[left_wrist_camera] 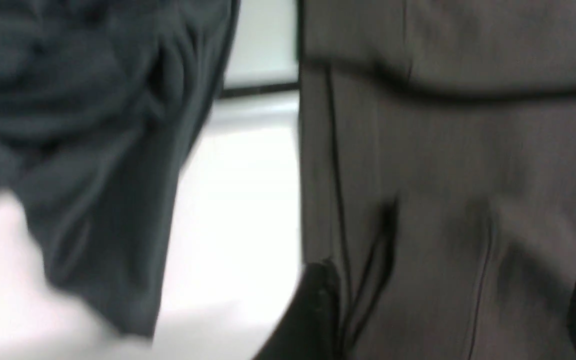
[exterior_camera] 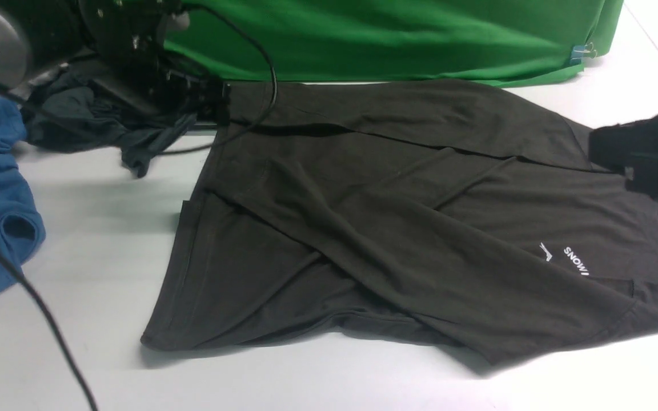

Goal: Fold a long-sleeved shirt on a white desktop.
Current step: 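Fold the left side of the black T-shirt inward over its body, then grab the top left corner of the dark shirt with the left gripper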

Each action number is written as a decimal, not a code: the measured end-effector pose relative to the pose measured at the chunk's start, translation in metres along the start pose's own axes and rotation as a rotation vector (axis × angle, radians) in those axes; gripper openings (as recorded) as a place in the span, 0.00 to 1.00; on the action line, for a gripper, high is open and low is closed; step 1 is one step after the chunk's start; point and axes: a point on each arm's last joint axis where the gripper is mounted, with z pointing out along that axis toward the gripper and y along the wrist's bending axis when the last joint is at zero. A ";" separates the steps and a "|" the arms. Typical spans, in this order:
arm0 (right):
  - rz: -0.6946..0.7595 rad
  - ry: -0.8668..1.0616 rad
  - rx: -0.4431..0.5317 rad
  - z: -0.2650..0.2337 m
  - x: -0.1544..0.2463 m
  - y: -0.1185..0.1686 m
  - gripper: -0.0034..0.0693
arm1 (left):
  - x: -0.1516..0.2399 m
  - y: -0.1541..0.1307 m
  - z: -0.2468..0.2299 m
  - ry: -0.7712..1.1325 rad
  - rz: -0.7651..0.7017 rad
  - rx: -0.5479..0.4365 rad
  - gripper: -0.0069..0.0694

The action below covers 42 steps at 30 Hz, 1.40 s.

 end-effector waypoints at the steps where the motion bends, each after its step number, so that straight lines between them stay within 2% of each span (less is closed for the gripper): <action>1: 0.007 0.006 -0.002 0.004 0.000 0.000 0.38 | -0.007 0.001 0.004 -0.013 -0.051 0.022 0.98; 6: 0.037 0.034 -0.005 0.015 -0.001 0.000 0.38 | -0.022 0.011 0.026 -0.007 -0.212 0.115 0.99; 11: 0.064 0.019 -0.022 0.024 -0.018 0.003 0.38 | -0.029 0.026 0.074 0.008 -0.373 0.215 0.96; 15: 0.065 0.003 -0.025 0.028 -0.028 0.004 0.38 | -0.032 0.029 0.095 -0.011 -0.440 0.260 0.92; 22: 0.066 -0.026 -0.027 0.028 -0.036 0.004 0.38 | -0.026 0.033 0.130 -0.044 -0.564 0.312 0.80; 28: 0.067 -0.023 -0.027 0.029 -0.036 0.004 0.38 | -0.025 0.031 0.130 -0.015 -0.554 0.328 0.74; 34: 0.066 -0.023 -0.027 0.029 -0.036 0.004 0.38 | -0.021 0.029 0.127 0.041 -0.531 0.329 0.73; 42: 0.061 -0.023 -0.027 0.029 -0.036 0.004 0.38 | -0.023 0.030 0.127 0.021 -0.547 0.320 0.73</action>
